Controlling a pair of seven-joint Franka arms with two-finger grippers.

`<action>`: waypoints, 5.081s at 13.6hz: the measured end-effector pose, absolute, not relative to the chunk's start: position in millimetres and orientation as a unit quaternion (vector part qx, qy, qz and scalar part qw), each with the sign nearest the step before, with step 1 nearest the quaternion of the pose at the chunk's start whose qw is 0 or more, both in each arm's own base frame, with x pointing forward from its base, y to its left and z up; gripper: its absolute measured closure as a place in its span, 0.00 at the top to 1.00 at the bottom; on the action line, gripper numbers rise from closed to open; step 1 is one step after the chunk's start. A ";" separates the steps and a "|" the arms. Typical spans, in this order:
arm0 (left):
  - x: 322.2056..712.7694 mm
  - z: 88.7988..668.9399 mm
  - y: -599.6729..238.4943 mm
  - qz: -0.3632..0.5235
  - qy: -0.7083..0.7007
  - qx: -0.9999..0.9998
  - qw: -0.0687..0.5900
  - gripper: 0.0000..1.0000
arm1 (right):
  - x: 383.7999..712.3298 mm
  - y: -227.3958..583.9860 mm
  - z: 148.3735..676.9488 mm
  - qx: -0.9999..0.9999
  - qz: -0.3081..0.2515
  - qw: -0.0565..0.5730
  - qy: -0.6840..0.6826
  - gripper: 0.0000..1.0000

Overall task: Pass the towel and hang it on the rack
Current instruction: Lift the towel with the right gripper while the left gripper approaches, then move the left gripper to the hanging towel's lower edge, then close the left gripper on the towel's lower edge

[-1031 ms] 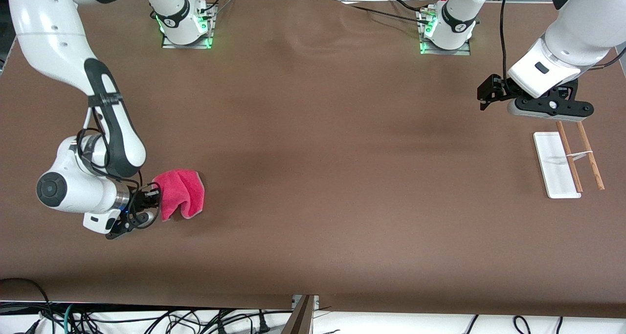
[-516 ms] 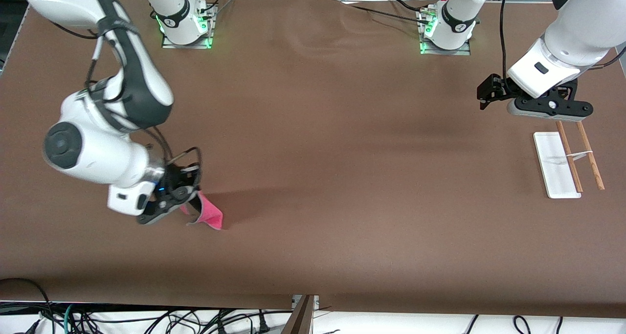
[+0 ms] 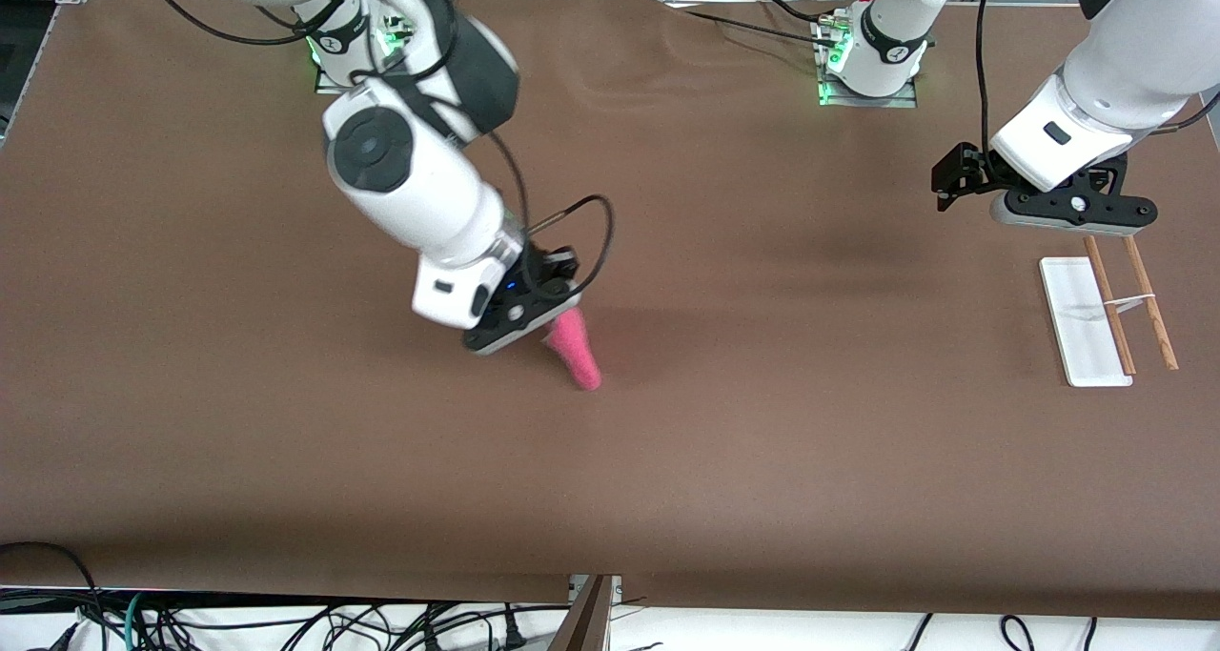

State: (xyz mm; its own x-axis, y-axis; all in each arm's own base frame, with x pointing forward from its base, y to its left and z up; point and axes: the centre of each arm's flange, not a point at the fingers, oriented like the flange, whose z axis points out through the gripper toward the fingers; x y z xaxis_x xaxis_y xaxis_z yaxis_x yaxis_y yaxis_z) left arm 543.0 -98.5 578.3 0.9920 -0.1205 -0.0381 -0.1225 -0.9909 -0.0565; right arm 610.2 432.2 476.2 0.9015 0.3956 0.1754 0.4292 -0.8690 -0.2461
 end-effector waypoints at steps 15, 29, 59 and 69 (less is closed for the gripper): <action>582.0 487.3 -103.2 0.088 0.113 -0.979 -0.145 1.00 | 542.9 507.9 556.3 -0.946 -0.126 0.189 -0.230 0.02; 613.9 300.6 -142.3 -0.104 0.364 -0.820 -0.429 1.00 | 527.0 524.8 556.7 -0.942 -0.125 0.191 -0.245 0.02; 555.4 198.7 -308.9 -0.337 0.523 -0.635 -0.458 0.83 | 523.2 525.3 566.1 -0.937 -0.134 0.193 -0.257 0.02; 550.0 181.9 -313.2 -0.337 0.519 -0.634 -0.464 0.03 | 523.2 525.3 566.1 -0.937 -0.135 0.193 -0.257 0.02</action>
State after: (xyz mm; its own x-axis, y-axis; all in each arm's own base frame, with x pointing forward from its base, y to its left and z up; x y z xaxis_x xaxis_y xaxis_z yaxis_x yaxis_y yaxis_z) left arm 550.0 -313.2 181.9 0.2354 -0.3459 0.9083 -0.9704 -0.0314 0.2395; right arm 523.2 525.3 566.1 0.8315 0.4303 0.3513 0.5340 -0.7935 -0.2919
